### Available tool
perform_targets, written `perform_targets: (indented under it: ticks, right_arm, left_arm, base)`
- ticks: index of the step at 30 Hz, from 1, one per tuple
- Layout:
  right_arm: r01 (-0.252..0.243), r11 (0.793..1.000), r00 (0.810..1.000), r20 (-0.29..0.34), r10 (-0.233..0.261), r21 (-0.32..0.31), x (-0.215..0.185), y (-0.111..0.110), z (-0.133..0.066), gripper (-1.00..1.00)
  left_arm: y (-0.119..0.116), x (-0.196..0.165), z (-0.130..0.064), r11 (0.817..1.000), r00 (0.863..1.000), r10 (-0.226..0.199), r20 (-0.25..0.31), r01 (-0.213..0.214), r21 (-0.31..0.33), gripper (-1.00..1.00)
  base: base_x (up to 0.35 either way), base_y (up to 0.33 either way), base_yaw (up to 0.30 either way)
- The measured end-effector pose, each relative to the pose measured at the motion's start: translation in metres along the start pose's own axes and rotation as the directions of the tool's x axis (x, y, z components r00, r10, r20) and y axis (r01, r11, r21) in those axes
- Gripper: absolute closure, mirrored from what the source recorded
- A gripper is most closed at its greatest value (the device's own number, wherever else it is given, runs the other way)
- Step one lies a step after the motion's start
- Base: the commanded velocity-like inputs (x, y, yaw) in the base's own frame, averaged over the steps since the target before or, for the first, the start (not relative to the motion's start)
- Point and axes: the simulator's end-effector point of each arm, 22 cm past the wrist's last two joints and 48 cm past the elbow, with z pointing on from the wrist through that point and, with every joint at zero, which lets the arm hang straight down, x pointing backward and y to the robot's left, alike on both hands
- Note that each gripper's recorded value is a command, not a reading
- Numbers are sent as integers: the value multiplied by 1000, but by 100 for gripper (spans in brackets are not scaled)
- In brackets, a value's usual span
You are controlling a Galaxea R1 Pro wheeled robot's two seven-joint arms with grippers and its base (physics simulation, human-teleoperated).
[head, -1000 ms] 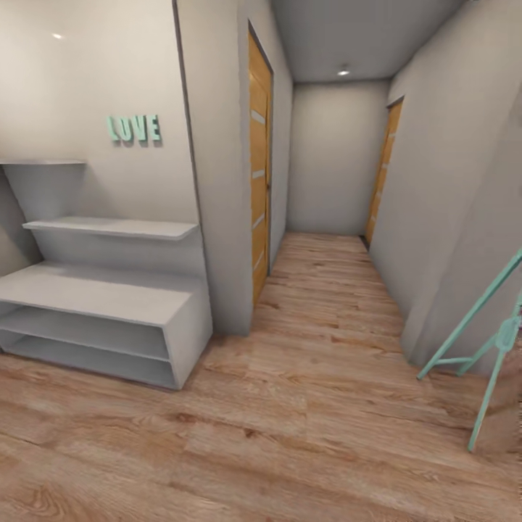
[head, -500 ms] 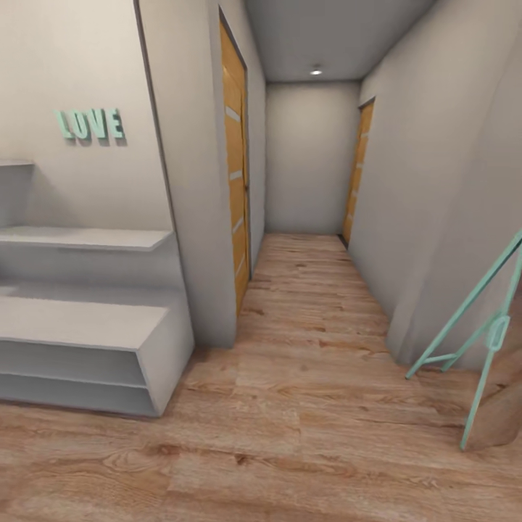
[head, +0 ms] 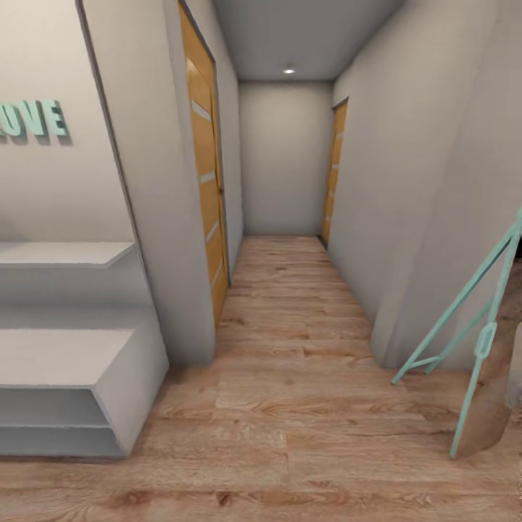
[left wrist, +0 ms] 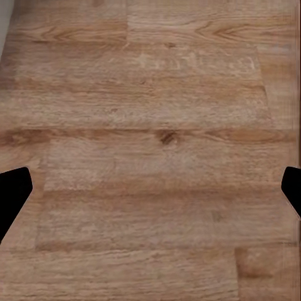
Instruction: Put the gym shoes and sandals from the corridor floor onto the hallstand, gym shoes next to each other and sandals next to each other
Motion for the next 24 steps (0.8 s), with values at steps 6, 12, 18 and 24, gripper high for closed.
perform_targets:
  ticks: [6, 12, 18, 24]
  right_arm:
    - [-1, 1000, 1000, 2, 1, 0, -1, 0, 0, -100]
    - [-1, 1000, 1000, 4, 1, 0, -2, 0, 0, -100]
    - [-1, 1000, 1000, 4, 1, 0, -2, 0, 0, -100]
    - [-1, 1000, 1000, 4, 1, 0, -2, 0, 0, -100]
  left_arm:
    - [0, -1, 0, 1000, 1000, 0, 2, 0, 0, -100]
    - [0, -2, 0, 1000, 1000, 0, 4, 0, 0, -100]
    - [0, -2, 0, 1000, 1000, 0, 4, 0, 0, -100]
    - [0, -2, 0, 1000, 1000, 1, 4, -1, 1, -100]
  base:
    - [303, 60, -284]
    - [252, 178, -286]
    - [133, 197, -287]
    - [28, 43, -288]
